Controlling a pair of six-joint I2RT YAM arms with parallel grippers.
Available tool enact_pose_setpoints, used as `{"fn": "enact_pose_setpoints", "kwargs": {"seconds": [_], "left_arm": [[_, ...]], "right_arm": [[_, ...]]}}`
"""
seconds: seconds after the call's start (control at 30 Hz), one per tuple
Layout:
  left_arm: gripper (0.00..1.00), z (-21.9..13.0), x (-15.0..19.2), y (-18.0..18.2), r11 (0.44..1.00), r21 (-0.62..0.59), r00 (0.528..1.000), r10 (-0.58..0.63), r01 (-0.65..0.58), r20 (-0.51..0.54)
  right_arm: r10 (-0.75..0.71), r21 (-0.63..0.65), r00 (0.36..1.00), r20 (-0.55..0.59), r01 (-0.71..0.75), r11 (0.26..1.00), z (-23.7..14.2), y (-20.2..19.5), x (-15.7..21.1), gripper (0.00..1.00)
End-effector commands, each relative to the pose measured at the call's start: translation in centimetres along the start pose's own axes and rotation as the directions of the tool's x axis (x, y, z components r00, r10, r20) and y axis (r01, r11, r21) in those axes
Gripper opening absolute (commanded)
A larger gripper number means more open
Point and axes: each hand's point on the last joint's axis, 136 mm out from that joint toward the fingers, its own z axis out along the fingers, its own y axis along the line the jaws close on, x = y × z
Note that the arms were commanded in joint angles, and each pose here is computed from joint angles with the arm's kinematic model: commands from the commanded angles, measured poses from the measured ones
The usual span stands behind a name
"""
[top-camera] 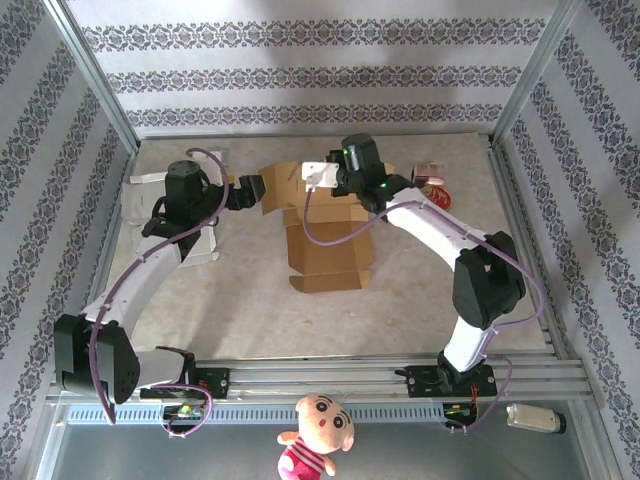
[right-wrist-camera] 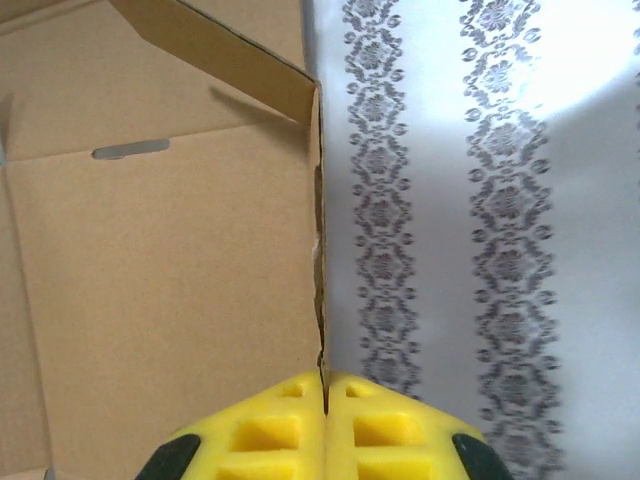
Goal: Fold the paper box
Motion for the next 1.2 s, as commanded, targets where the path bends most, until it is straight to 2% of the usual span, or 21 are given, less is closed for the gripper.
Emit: {"fn": "enact_pose_setpoints", "kwargs": {"seconds": [0.0,0.07,0.17,0.23,0.3,0.53,0.7,0.8,0.93,1.17], "left_arm": [[0.84,0.5,2.5,1.5,0.955,-0.087,0.955,-0.289,0.283,-0.070],[0.79,1.4,3.0,0.4,0.909,-0.015,0.905,-0.416,0.417,-0.090],[0.75,3.2,2.5,-2.2,0.801,0.167,0.818,-0.558,0.574,-0.138],[0.72,4.1,1.6,-3.5,0.740,0.257,0.782,-0.601,0.622,-0.164],[0.70,5.2,0.9,-3.9,0.705,0.299,0.763,-0.624,0.643,-0.170],[0.65,9.9,0.8,-5.0,0.679,0.322,0.750,-0.621,0.660,-0.228],[0.60,12.6,2.4,-4.2,0.666,0.285,0.725,-0.645,0.689,-0.243],[0.57,13.5,2.6,-3.8,0.640,0.302,0.706,-0.666,0.707,-0.240],[0.51,14.2,2.7,-4.1,0.634,0.306,0.703,-0.665,0.710,-0.254],[0.47,14.9,3.6,-5.2,0.651,0.292,0.714,-0.647,0.700,-0.268]], "right_arm": [[-0.110,0.150,0.978,-0.177,0.137,0.979,0.3,-1.5,2.2,0.04],[-0.128,0.184,0.976,-0.174,0.160,0.970,0.7,-1.0,1.8,0.04],[-0.136,0.221,0.974,-0.180,0.175,0.959,1.3,-0.1,1.7,0.05],[-0.144,0.249,0.974,-0.177,0.185,0.951,1.6,0.4,1.6,0.05],[-0.150,0.267,0.973,-0.175,0.193,0.944,1.9,0.9,1.6,0.05],[-0.165,0.290,0.973,-0.160,0.206,0.935,2.2,3.0,1.1,0.06],[-0.156,0.278,0.974,-0.165,0.198,0.940,2.5,4.3,1.7,0.06],[-0.157,0.269,0.975,-0.159,0.196,0.943,2.5,4.8,1.8,0.06],[-0.137,0.275,0.980,-0.145,0.173,0.946,2.4,4.6,1.6,0.07],[-0.109,0.285,0.987,-0.121,0.140,0.948,2.4,4.4,1.1,0.07]]}}
